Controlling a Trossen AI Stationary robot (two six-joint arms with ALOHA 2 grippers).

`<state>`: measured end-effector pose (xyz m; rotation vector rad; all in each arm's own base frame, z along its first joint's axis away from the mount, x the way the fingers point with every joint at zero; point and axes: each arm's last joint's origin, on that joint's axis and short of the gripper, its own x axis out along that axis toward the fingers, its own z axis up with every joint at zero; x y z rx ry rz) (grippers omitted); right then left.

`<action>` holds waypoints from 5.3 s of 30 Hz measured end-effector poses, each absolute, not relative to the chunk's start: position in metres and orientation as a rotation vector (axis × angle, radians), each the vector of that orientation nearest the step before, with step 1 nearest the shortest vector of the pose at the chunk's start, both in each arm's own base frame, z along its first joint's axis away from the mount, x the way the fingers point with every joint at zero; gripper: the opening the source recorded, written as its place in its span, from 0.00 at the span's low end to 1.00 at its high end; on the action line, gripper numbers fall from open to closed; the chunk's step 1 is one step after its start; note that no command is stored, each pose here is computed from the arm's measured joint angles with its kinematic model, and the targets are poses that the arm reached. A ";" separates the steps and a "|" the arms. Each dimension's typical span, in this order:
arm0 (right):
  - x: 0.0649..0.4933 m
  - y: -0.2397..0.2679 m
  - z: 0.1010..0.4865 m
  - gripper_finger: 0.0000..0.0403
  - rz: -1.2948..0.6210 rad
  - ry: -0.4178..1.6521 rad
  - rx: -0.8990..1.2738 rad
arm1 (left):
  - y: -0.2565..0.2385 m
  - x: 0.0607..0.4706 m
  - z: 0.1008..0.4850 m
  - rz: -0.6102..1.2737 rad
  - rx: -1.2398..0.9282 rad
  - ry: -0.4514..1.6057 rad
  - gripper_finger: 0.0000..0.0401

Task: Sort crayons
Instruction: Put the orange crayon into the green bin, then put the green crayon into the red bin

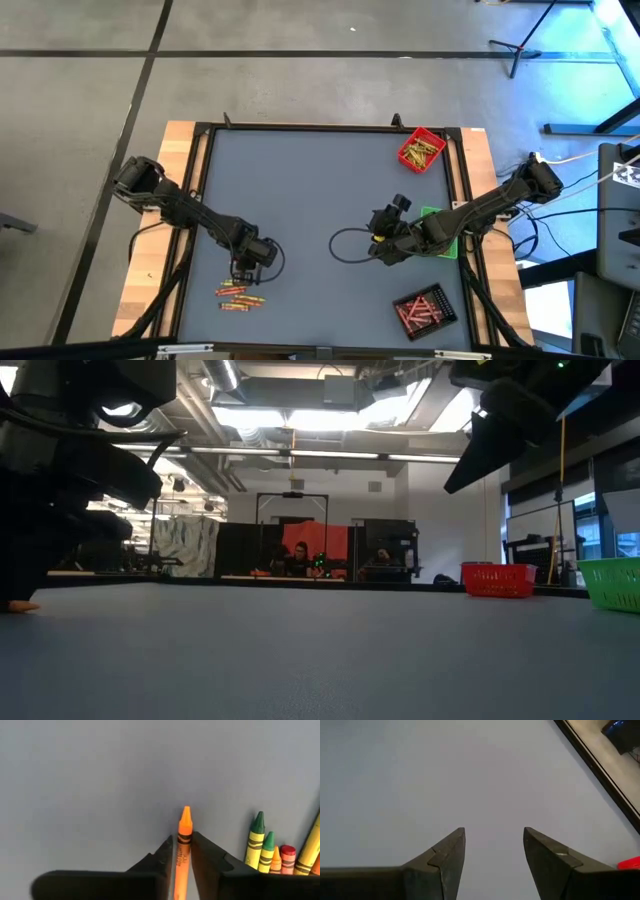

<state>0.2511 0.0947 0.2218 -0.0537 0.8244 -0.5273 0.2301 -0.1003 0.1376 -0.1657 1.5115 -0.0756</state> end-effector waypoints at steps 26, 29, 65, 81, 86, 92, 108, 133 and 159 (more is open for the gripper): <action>0.288 0.098 0.198 0.61 -0.544 0.716 -0.111 | -0.105 0.259 0.209 -0.020 0.290 0.894 0.04; 0.297 0.098 0.193 0.62 -0.500 0.716 -0.160 | -0.108 0.267 0.215 -0.051 0.345 0.763 0.04; 0.366 0.111 0.201 0.19 -0.012 0.161 -0.351 | -0.078 0.275 0.213 -0.142 0.385 0.015 0.04; 0.348 0.108 0.214 0.03 -0.089 0.310 -0.366 | -0.075 0.244 0.228 -0.030 0.258 0.209 0.36; 0.317 0.106 0.230 0.08 -0.211 0.475 -0.311 | -0.074 0.227 0.230 0.054 0.294 0.315 0.36; 0.265 0.087 0.244 0.08 -0.374 0.716 -0.049 | -0.073 0.227 0.229 0.095 0.274 0.325 0.36; 0.169 0.061 0.224 0.07 -0.901 1.385 0.507 | -0.072 0.228 0.229 0.099 0.271 0.323 0.36; 0.183 0.063 0.229 0.47 -0.825 1.254 0.443 | -0.073 0.226 0.224 0.048 0.270 0.371 0.36; 0.289 0.082 0.227 0.47 -0.452 0.541 -0.214 | -0.139 0.221 0.171 -0.132 -0.210 1.250 0.36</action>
